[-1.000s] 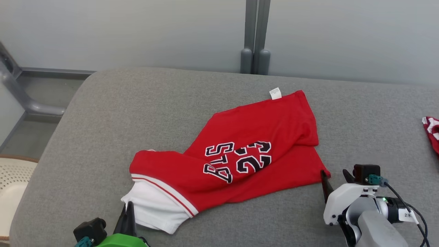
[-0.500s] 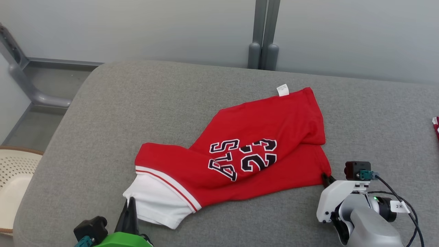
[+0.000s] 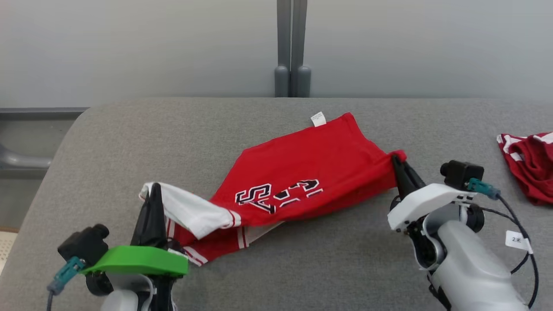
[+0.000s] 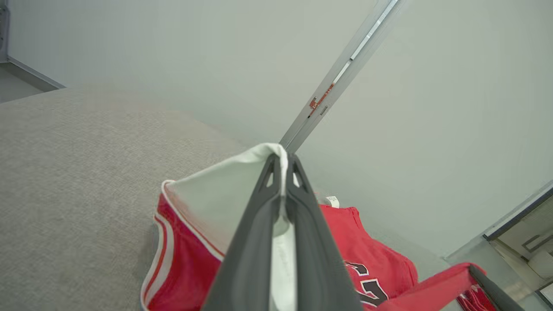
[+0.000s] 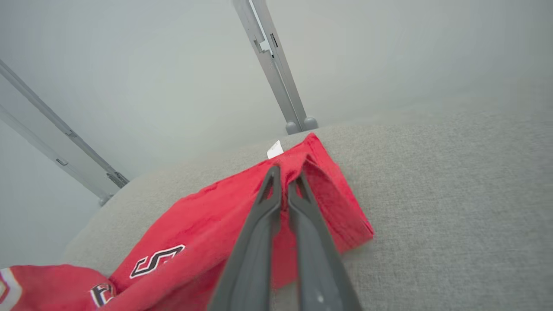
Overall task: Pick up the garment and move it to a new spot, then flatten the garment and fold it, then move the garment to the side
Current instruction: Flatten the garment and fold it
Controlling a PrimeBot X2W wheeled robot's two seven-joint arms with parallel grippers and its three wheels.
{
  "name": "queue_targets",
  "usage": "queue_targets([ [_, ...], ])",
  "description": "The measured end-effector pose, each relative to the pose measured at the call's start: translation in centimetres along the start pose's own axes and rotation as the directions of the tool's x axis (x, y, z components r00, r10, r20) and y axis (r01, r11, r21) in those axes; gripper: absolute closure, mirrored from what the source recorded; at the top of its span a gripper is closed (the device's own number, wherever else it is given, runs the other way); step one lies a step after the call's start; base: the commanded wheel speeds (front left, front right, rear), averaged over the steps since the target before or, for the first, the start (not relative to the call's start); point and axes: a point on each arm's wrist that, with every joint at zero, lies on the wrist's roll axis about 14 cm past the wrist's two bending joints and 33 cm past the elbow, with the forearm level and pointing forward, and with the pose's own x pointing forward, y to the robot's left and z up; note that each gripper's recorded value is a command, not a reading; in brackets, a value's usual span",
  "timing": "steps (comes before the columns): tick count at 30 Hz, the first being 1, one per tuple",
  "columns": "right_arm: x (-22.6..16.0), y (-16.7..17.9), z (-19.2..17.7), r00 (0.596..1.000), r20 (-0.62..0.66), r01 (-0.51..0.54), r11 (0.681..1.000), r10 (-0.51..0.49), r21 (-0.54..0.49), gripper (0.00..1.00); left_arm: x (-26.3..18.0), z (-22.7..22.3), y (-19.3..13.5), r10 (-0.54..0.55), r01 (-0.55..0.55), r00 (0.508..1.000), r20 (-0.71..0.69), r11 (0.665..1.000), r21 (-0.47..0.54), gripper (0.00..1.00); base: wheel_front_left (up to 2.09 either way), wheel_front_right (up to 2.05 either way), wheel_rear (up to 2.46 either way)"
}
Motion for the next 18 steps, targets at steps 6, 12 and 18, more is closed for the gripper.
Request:
queue_targets([
  [6, -2.6, -0.5, 8.1, 0.974, 0.219, -0.070, 0.996, 0.055, 0.062, 1.00, 2.2, 5.7, -6.3, -0.163, 0.186, 0.973, 0.163, 0.973, -0.136, 1.00, 0.00, 0.00, 0.00],
  [12, -7.7, -1.8, 15.3, 0.919, 0.385, -0.104, 0.994, 0.086, 0.025, 1.00, 1.9, 11.8, -13.6, -0.340, 0.416, 0.886, 0.314, 0.883, -0.217, 1.00, 0.00, 0.00, 0.00],
  [18, -13.7, -1.7, 22.1, 0.825, 0.553, -0.106, 0.993, 0.113, -0.046, 1.00, -0.9, 16.8, -20.4, -0.531, 0.620, 0.748, 0.398, 0.774, -0.132, 1.00, 0.00, 0.00, 0.00],
])
